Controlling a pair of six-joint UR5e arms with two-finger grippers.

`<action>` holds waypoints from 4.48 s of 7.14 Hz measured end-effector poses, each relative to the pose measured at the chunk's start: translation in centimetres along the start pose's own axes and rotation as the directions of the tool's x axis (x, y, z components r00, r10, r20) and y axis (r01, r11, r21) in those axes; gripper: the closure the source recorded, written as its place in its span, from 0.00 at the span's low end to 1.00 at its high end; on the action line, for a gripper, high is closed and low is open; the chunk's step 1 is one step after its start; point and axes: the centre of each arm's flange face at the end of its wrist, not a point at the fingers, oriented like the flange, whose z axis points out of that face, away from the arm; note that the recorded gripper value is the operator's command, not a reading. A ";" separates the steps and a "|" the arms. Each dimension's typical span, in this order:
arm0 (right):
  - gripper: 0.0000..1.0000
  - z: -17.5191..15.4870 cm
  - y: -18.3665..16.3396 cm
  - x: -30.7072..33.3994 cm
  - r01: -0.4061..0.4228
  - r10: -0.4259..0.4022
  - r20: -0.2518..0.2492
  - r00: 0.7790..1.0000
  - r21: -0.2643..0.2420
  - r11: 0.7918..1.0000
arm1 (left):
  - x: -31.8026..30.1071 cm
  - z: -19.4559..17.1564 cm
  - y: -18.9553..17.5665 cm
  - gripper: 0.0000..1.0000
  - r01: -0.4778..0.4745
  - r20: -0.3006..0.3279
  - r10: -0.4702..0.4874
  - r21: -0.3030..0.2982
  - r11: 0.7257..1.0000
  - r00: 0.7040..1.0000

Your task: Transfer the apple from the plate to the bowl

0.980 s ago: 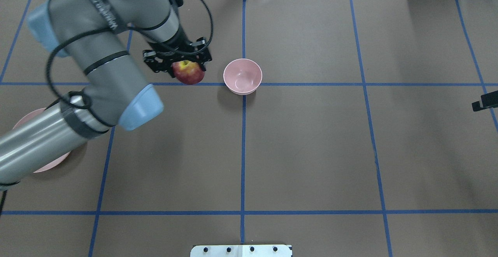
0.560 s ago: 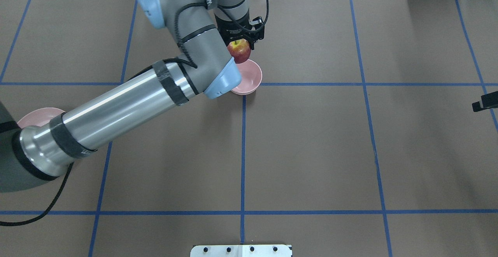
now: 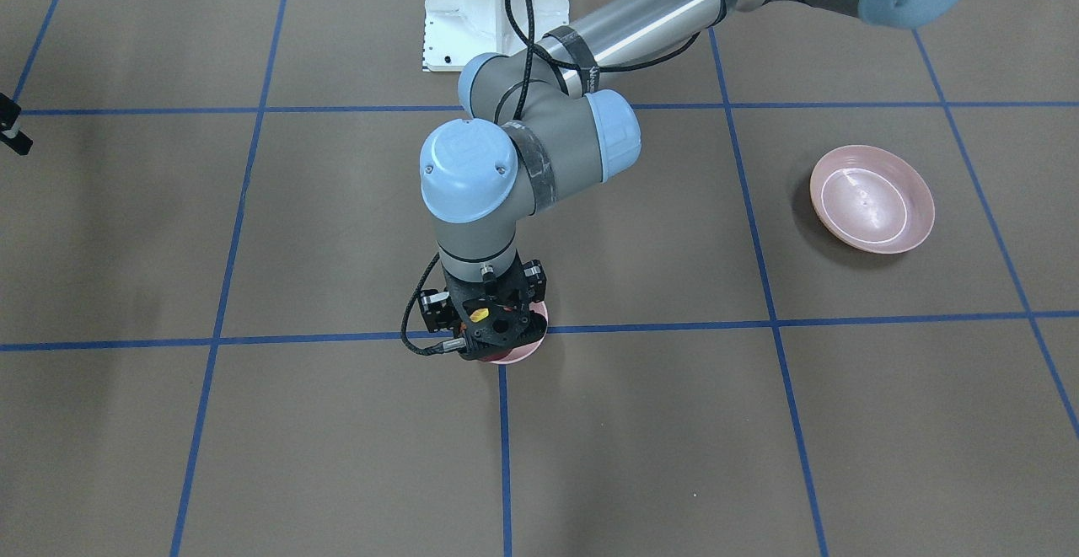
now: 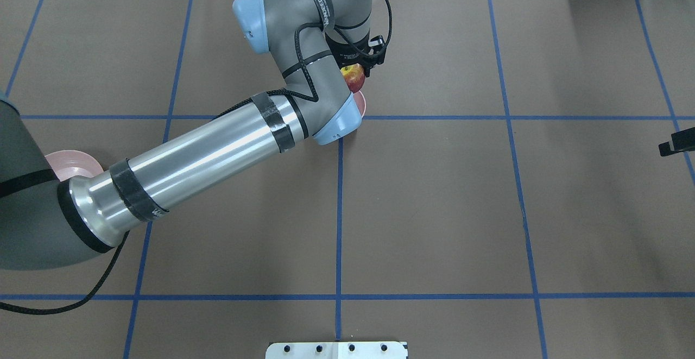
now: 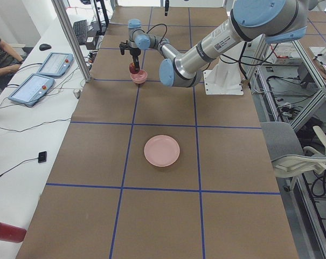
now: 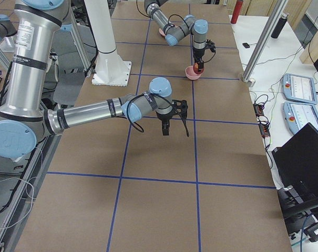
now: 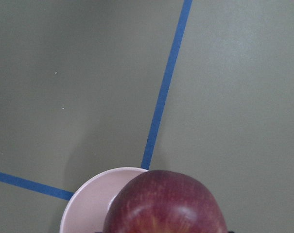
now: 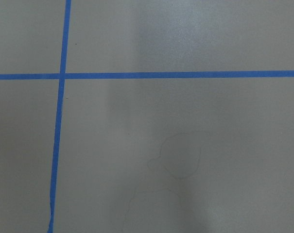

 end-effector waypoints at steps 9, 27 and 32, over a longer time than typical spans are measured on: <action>0.01 0.2 0.1 0.2 -0.004 0.004 -0.002 1.000 -0.004 1.000 | -2.6 2.4 0.6 0.03 -0.039 0.016 0.039 -0.004 0.999 0.999; 0.01 -1.1 1.1 5.4 0.046 -0.045 -0.040 0.998 0.019 0.999 | -73.0 -10.3 -7.1 0.02 -0.520 -0.002 0.520 0.032 0.854 0.854; 0.01 -0.5 0.6 5.7 0.045 -0.045 -0.037 0.998 0.005 0.999 | -73.0 -10.4 -7.2 0.02 -0.483 -0.005 0.483 -0.005 0.875 0.875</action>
